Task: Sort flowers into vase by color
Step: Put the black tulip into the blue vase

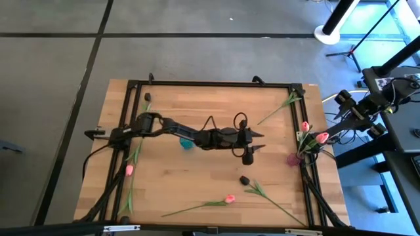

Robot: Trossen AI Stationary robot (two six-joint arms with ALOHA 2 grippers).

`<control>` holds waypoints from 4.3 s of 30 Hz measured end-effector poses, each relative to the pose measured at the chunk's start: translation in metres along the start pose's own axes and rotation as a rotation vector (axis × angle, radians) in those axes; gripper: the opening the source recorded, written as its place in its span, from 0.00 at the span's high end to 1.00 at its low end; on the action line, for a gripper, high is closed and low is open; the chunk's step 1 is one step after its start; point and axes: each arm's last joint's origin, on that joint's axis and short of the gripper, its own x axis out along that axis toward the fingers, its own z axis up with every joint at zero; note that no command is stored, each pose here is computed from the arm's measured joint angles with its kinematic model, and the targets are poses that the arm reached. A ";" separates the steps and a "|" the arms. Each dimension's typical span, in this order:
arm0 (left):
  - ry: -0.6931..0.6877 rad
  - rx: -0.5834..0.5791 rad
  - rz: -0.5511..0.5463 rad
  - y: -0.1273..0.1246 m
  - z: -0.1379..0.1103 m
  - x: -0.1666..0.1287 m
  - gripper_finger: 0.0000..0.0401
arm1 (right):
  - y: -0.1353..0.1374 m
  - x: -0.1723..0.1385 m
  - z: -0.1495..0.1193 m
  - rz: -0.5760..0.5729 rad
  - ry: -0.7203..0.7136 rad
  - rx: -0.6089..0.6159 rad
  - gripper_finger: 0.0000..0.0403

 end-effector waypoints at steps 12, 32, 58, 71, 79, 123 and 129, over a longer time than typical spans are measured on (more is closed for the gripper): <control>0.027 -0.057 0.126 0.048 -0.022 0.023 0.51 | -0.023 0.022 -0.002 -0.827 -0.004 0.141 0.50; 0.065 0.200 0.165 0.023 0.022 -0.045 0.53 | -0.033 0.069 -0.005 -1.233 -0.282 0.389 0.63; -0.005 0.186 -0.070 0.043 0.040 -0.114 0.57 | -0.028 0.152 0.009 -1.386 -0.311 0.242 0.65; -0.001 0.171 -0.132 0.036 0.039 -0.115 0.57 | -0.084 0.180 0.040 -1.503 -0.149 0.203 0.65; 0.087 0.170 -0.175 0.019 0.030 -0.118 0.57 | -0.149 0.153 0.034 -1.661 -0.001 0.433 0.65; 0.230 0.234 -0.239 -0.036 0.017 -0.137 0.57 | -0.201 0.092 -0.112 -1.993 0.132 1.203 0.65; 0.230 0.233 -0.239 -0.036 0.017 -0.137 0.57 | -0.209 0.092 -0.152 -2.022 0.193 1.315 0.65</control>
